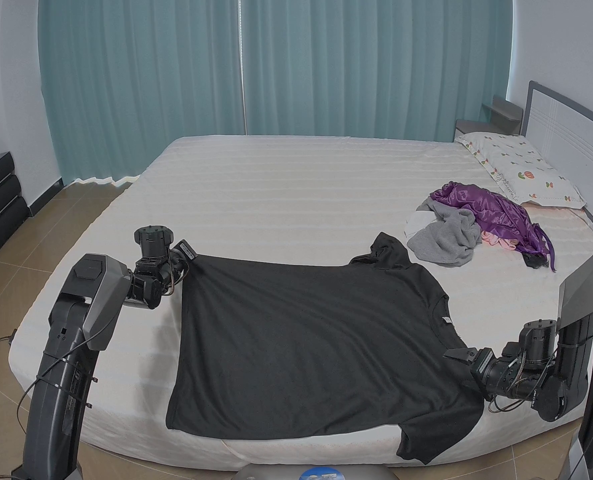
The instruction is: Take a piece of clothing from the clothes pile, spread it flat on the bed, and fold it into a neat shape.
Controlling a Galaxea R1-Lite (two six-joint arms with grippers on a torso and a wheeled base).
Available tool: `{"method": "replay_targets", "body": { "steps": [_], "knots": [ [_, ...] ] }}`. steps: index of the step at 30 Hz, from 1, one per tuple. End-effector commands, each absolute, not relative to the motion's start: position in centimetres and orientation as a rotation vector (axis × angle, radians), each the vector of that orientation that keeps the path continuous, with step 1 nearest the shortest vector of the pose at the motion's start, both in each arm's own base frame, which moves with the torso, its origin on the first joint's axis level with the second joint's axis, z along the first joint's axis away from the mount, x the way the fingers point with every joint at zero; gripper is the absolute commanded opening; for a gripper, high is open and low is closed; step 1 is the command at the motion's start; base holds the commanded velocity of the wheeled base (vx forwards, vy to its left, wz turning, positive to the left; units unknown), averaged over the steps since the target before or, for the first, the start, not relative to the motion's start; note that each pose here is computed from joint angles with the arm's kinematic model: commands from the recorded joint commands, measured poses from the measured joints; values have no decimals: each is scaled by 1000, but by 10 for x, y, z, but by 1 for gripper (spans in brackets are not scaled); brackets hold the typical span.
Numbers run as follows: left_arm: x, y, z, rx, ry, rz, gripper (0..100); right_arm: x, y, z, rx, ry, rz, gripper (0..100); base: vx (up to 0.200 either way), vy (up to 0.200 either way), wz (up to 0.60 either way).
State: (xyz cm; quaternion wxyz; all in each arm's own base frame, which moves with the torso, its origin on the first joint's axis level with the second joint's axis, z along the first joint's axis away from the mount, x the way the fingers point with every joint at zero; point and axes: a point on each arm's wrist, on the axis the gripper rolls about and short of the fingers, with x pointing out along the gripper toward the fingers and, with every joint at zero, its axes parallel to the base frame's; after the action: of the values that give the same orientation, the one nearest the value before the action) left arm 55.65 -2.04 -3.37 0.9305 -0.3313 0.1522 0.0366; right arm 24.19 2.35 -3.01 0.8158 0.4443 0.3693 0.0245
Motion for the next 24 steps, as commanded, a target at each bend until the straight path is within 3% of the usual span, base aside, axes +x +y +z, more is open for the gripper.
{"method": "replay_targets", "body": {
  "steps": [1,9,15,19,24],
  "knots": [
    [557,-15,-28,-681,298,79,0,243,23,-29,948,774,57,100,0,0,0],
    [557,-12,-25,-687,295,69,0,246,23,-26,944,749,63,100,0,0,0],
    [557,-14,-31,-686,305,72,0,264,32,-1,911,604,130,100,0,0,0],
    [557,-14,-31,-689,306,71,0,283,37,6,881,524,136,100,0,0,0],
    [557,-13,-31,-692,305,83,0,349,43,13,798,504,99,100,0,0,0]
  ]
}}
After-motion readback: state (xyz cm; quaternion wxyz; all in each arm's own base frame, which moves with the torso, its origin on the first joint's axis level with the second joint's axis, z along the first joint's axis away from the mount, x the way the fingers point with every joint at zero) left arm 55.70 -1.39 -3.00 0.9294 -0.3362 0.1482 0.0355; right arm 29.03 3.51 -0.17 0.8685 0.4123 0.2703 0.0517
